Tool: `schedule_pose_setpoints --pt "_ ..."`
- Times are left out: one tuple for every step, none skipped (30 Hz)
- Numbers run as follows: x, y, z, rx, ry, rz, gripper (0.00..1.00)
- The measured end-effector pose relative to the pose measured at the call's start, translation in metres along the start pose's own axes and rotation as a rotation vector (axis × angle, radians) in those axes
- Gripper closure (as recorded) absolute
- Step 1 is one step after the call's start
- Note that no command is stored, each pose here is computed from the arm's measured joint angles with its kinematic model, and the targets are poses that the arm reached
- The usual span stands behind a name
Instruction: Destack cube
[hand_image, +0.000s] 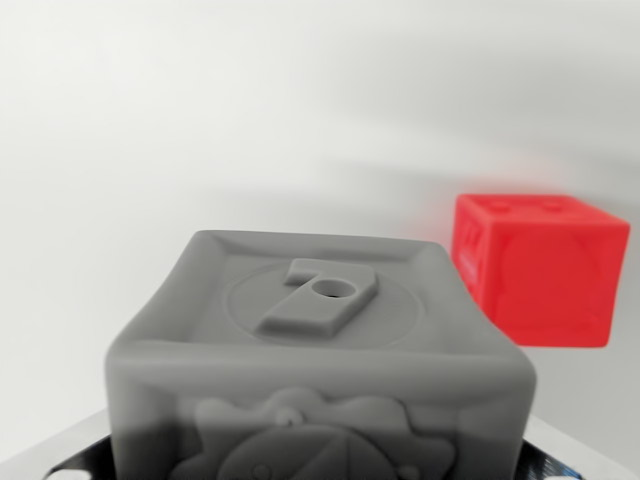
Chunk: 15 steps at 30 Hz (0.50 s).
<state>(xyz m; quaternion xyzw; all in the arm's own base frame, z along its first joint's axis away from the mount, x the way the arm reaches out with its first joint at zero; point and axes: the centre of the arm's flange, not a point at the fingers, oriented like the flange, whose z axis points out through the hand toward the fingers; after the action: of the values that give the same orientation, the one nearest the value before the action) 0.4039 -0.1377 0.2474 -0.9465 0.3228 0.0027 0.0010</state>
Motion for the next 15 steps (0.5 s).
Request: schedule_pose_setpoints --pt "-0.001 -0.001 0.000 0.0000 0.0001 0.001 1.00" --pt "-0.002 -0.002 0.000 0.0001 0.0001 0.003 1.00" --pt "-0.003 -0.004 0.000 0.0000 0.0001 0.005 1.00" --pt "-0.004 -0.005 0.000 -0.0001 0.0002 0.006 1.00" --pt "-0.005 -0.007 0.000 -0.0001 0.0004 0.007 1.00" --pt "-0.006 -0.008 0.000 0.0000 0.0007 0.010 1.00" --pt "-0.007 -0.009 -0.001 0.0000 0.0008 0.011 1.00" --pt "-0.008 -0.011 -0.001 0.0002 0.0010 0.012 1.00" --pt "-0.010 -0.013 -0.001 0.0002 0.0008 0.015 1.00" --pt "-0.010 -0.013 -0.001 0.0002 0.0008 0.016 1.00" --pt "-0.012 -0.015 -0.001 0.0002 0.0006 0.018 1.00" --pt "-0.012 -0.016 -0.001 0.0002 0.0006 0.019 1.00" --pt "-0.014 -0.017 -0.001 0.0001 0.0004 0.021 1.00" --pt "-0.015 -0.019 -0.001 0.0001 0.0004 0.023 1.00" --pt "-0.015 -0.020 -0.001 0.0001 0.0003 0.024 1.00"
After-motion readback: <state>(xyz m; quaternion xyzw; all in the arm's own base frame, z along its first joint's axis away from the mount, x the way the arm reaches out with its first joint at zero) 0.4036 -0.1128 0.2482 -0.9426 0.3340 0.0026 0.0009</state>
